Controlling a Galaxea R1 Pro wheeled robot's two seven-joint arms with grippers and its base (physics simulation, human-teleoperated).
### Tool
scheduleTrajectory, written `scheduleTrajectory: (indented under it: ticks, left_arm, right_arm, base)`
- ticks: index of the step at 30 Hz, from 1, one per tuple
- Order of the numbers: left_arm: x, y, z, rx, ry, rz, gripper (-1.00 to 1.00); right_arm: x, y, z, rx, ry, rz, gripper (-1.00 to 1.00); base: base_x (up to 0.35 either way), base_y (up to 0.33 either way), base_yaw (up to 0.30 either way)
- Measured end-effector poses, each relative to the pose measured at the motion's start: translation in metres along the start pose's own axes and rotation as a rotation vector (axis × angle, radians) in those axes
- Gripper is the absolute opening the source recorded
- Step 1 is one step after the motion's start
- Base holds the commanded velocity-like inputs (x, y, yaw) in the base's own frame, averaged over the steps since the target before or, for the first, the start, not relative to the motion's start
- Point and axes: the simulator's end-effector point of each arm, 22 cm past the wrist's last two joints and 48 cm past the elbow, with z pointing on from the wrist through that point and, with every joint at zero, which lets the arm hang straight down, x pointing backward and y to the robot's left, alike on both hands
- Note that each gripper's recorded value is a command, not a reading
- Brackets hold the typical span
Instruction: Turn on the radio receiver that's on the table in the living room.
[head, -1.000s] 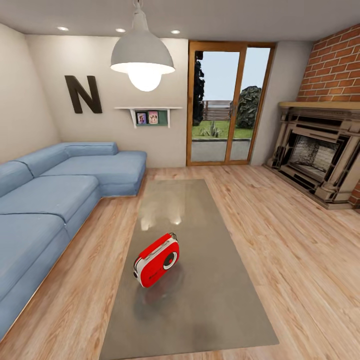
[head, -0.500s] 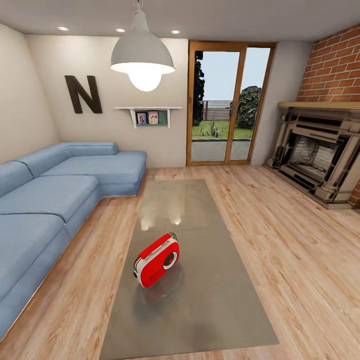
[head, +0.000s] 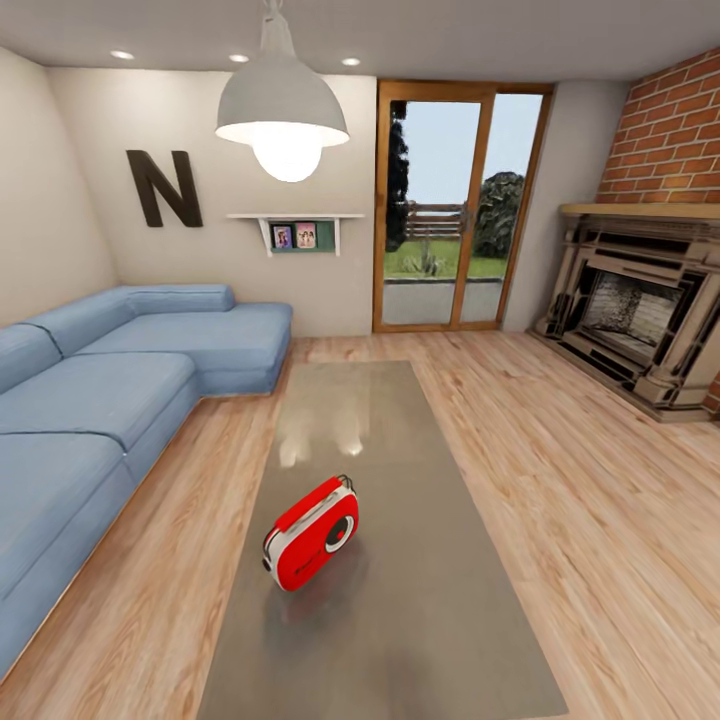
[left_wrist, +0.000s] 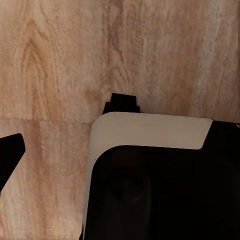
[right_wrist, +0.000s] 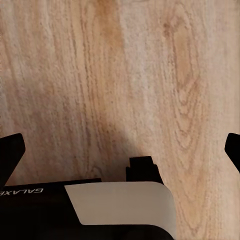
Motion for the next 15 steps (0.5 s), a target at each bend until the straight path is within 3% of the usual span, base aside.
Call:
scheduleTrajectory:
  ticks: [15]
  left_arm:
    - [-0.0008,0.0009,0.0,-0.001,-0.002,-0.001,1.0]
  right_arm:
    - [0.0001,0.0002,0.0,-0.001,0.0,0.0,1.0]
  base:
    - [0.039,0.0,0.0]
